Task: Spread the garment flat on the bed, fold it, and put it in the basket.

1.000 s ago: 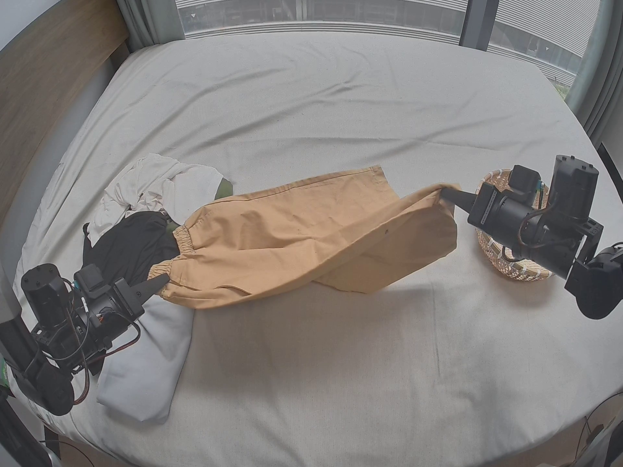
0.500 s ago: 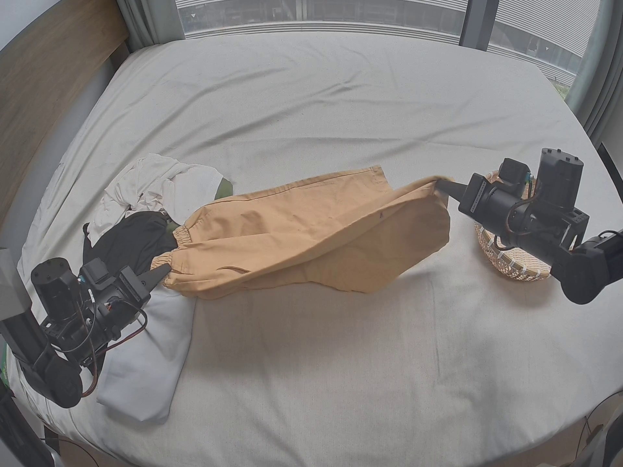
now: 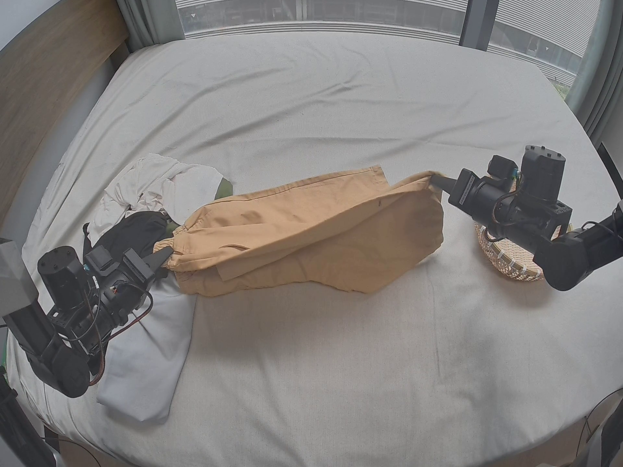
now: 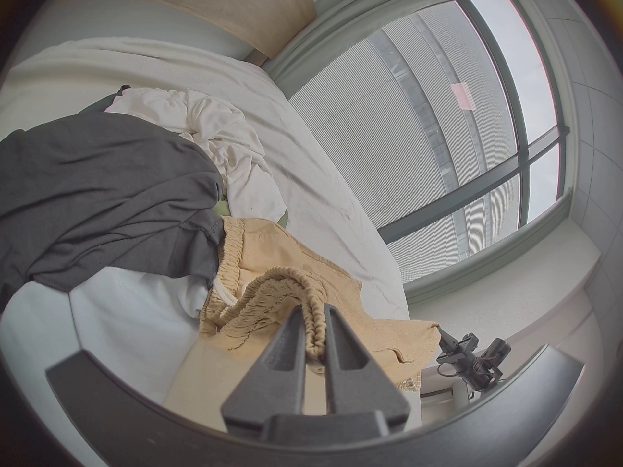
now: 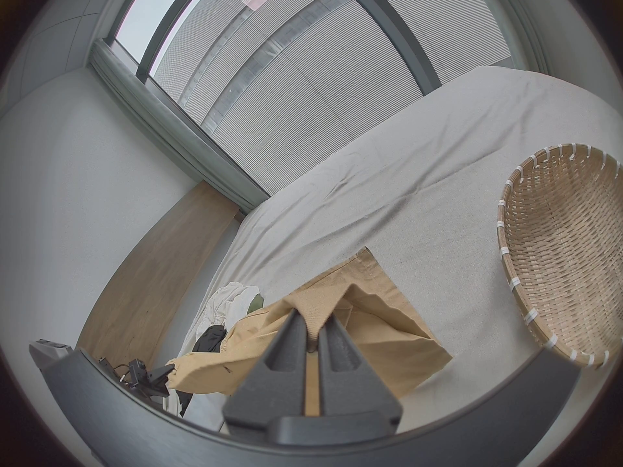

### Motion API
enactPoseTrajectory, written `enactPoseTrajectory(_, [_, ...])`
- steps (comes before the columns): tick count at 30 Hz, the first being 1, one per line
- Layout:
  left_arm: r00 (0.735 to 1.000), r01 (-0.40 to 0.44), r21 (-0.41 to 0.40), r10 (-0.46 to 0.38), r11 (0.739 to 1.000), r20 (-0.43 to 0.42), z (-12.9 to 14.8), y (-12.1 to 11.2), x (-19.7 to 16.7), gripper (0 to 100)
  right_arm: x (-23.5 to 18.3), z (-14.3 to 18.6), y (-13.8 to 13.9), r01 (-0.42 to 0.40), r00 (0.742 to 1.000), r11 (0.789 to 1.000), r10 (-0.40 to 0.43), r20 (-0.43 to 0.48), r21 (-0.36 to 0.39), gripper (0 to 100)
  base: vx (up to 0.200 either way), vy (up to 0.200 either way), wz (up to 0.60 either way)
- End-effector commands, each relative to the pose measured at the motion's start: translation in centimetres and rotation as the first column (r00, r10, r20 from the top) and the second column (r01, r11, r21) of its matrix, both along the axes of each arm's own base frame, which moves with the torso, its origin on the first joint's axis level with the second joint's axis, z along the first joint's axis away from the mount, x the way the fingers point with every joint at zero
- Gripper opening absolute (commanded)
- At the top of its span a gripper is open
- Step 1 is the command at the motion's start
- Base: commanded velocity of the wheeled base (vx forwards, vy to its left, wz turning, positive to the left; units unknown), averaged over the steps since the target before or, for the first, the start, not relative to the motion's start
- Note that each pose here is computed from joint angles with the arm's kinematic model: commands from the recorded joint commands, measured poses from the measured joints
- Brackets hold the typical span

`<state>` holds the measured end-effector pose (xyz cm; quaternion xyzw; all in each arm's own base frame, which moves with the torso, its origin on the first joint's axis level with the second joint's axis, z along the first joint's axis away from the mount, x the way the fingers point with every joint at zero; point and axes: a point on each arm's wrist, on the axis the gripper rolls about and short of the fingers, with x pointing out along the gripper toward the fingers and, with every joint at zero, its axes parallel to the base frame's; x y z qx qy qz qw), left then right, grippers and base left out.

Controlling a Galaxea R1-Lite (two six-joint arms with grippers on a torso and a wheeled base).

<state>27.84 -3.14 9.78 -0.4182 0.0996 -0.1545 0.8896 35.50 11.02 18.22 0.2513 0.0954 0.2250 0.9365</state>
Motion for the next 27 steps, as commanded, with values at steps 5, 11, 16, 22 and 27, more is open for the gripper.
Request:
enactPoseTrajectory(5, [0.999, -0.033, 0.003, 0.034, 0.999, -0.025, -1.3, -0.1, 1.6, 0, 2.4, -1.1, 0.2, 0.013, 1.0, 1.0, -0.013, -0.001, 0.006, 0, 0.0, 0.0, 0.0])
enactPoseTrajectory(11, [0.997, -0.072, 0.004, 0.072, 0.997, -0.011, -1.5, -0.1, 2.7, 0, 3.5, -1.1, 0.5, -0.003, 1.0, 1.0, 0.002, 0.018, 0.014, 0, 0.0, 0.0, 0.0])
enactPoseTrajectory(16, [0.997, -0.07, 0.001, 0.07, 0.998, 0.008, -1.3, -0.3, 3.4, 0, 5.0, -1.9, 1.2, -0.021, 1.0, 1.0, 0.021, 0.022, 0.016, 0, 0.0, 0.0, 0.0])
enactPoseTrajectory(22, [0.994, -0.101, -0.002, 0.101, 0.995, 0.03, -1.4, 0.0, 4.6, 100, 6.5, -2.5, 1.7, -0.027, 0.997, 0.998, 0.024, 0.073, 0.049, 100, 0.0, 0.0, 0.0])
enactPoseTrajectory(27, [0.987, -0.156, -0.006, 0.156, 0.988, 0.041, -1.4, 0.7, 5.4, 100, 6.7, -2.5, 1.5, -0.022, 0.995, 0.996, 0.014, 0.095, 0.081, 100, 0.0, 0.0, 0.0])
